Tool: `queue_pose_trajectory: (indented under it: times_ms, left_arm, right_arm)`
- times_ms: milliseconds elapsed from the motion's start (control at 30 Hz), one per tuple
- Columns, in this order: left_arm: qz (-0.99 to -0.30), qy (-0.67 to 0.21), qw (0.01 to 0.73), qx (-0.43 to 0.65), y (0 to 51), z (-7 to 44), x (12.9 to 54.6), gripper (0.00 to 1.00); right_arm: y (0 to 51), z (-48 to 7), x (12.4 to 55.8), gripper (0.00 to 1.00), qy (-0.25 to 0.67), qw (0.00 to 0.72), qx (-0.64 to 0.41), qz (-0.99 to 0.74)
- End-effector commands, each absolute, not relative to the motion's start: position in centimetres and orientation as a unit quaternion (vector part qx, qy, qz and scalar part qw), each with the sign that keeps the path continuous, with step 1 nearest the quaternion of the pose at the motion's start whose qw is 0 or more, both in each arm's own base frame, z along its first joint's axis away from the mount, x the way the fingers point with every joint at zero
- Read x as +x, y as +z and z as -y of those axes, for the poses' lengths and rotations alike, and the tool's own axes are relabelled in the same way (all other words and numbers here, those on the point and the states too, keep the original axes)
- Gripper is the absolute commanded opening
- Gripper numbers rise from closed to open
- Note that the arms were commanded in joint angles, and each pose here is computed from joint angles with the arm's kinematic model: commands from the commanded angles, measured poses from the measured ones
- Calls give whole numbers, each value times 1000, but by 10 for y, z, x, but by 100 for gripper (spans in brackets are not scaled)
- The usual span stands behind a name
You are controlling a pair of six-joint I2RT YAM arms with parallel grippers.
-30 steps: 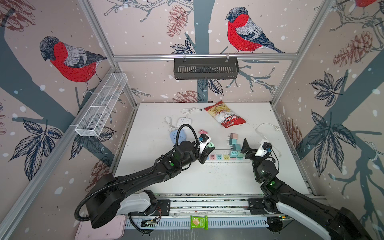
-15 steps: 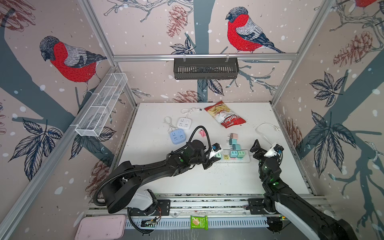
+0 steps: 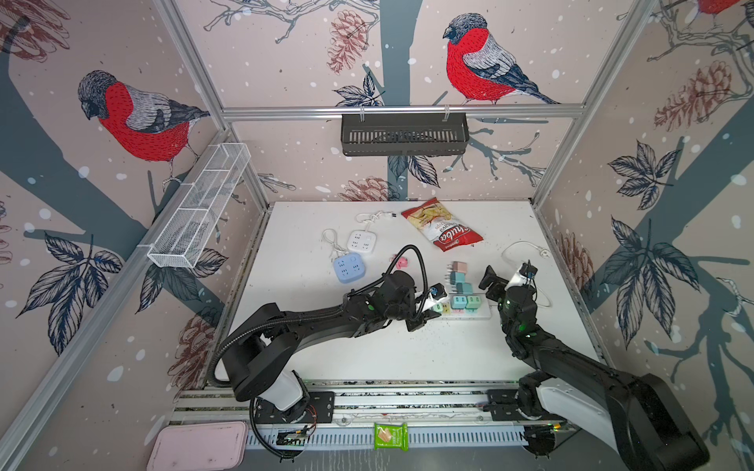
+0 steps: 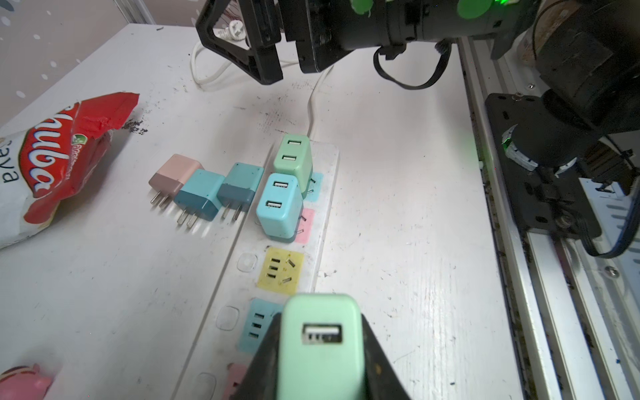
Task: Insert the plug
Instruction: 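Carry the green adapter with the left gripper over the strip while the right withdraws, then lower the green adapter with the left gripper into the strip socket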
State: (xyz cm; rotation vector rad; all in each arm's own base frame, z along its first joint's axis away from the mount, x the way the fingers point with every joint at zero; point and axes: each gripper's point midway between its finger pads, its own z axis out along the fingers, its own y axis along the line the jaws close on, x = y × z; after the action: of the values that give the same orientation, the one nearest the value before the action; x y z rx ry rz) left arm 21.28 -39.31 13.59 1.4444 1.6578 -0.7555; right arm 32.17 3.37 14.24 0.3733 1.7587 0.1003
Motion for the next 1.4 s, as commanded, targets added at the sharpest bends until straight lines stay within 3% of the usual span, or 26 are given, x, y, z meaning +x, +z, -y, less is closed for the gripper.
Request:
queue_pose_trajectory:
  times_ms: [0, 267, 1000, 1367]
  left_arm:
    - [-630, -288, 442, 569, 159, 412, 236, 0]
    - [-632, -263, 436, 585, 167, 420, 272, 0]
    - [-654, -317, 330, 603, 101, 436, 254, 0]
    - [-660, -314, 327, 599, 91, 437, 256, 0]
  right_arm:
    - [146, -37, 324, 100, 51, 619, 159, -767]
    - [152, -31, 316, 100, 66, 641, 167, -746]
    - [153, -37, 318, 100, 74, 640, 151, -749]
    - [155, -34, 311, 100, 81, 649, 153, -741]
